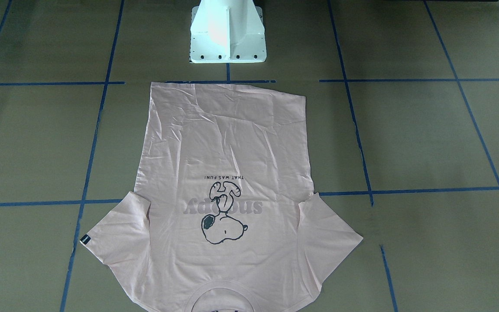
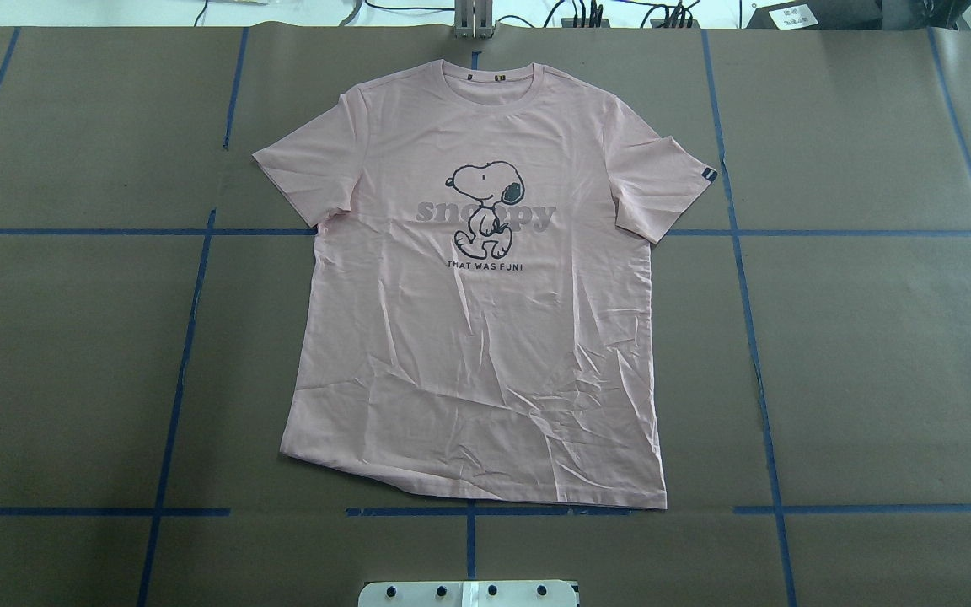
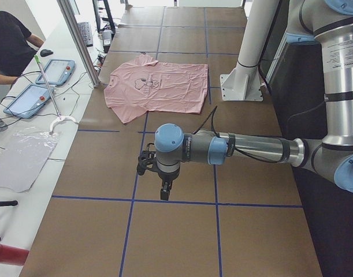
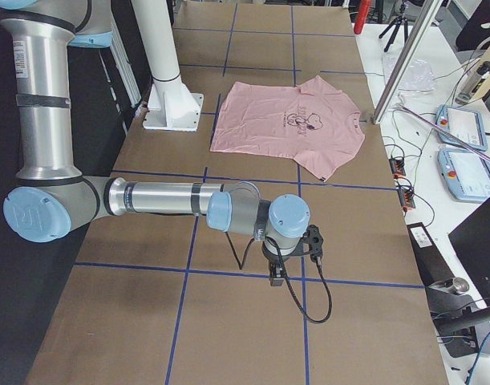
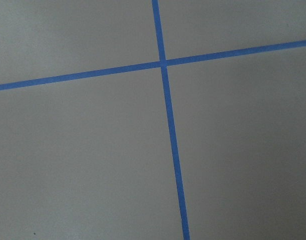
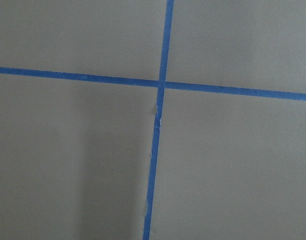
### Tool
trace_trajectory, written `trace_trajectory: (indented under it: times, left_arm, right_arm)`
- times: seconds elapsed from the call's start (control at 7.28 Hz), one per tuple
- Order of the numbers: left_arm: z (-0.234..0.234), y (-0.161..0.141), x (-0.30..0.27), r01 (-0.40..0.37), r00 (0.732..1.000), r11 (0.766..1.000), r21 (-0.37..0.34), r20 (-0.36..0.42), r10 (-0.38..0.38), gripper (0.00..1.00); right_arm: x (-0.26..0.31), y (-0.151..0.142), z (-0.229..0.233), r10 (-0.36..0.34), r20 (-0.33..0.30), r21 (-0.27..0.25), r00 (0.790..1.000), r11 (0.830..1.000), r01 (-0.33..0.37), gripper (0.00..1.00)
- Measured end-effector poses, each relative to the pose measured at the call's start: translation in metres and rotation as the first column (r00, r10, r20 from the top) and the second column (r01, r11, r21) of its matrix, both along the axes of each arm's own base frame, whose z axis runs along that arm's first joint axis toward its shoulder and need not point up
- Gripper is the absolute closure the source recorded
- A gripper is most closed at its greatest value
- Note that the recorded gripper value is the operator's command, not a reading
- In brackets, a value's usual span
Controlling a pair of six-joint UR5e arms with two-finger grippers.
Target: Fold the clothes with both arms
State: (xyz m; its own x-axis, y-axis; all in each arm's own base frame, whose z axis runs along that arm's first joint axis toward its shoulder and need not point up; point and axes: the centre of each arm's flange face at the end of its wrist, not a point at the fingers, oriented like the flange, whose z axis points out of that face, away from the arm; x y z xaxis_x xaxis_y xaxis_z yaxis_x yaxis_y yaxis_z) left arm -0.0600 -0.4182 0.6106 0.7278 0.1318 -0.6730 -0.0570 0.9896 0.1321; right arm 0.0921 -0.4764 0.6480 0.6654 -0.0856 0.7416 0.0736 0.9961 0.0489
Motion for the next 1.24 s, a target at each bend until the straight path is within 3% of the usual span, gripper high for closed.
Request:
trace_trajectory:
  times: [0.41, 0.55, 0.69, 0.96, 1.24]
  left_arm:
    - [0.003, 0.000, 0.000, 0.001, 1.000, 1.000, -0.007, -0.005, -0.001, 0.00]
    - [-0.008, -0.011, 0.001, 0.000, 1.000, 1.000, 0.021, -0.006, 0.000, 0.00]
    - [-0.032, -0.035, 0.002, -0.001, 1.000, 0.996, 0.084, -0.008, 0.002, 0.00]
    - [-0.086, -0.092, 0.014, -0.018, 0.999, 0.968, 0.250, -0.038, 0.028, 0.00]
    - [-0.097, -0.121, 0.051, -0.063, 0.992, 0.933, 0.355, -0.083, 0.099, 0.00]
  right_arm:
    - [0.001, -0.007, -0.019, 0.031, -0.004, 0.005, 1.000, 1.000, -0.031, 0.00]
    - [-0.002, -0.012, -0.029, 0.042, 0.002, 0.010, 0.999, 0.999, -0.042, 0.00]
    - [-0.009, -0.024, -0.044, 0.034, 0.017, 0.042, 0.999, 0.999, -0.035, 0.00]
    - [-0.049, -0.067, -0.090, -0.023, 0.032, 0.190, 0.999, 0.982, 0.017, 0.00]
    - [-0.127, -0.116, -0.124, -0.033, 0.067, 0.209, 0.997, 0.978, 0.019, 0.01]
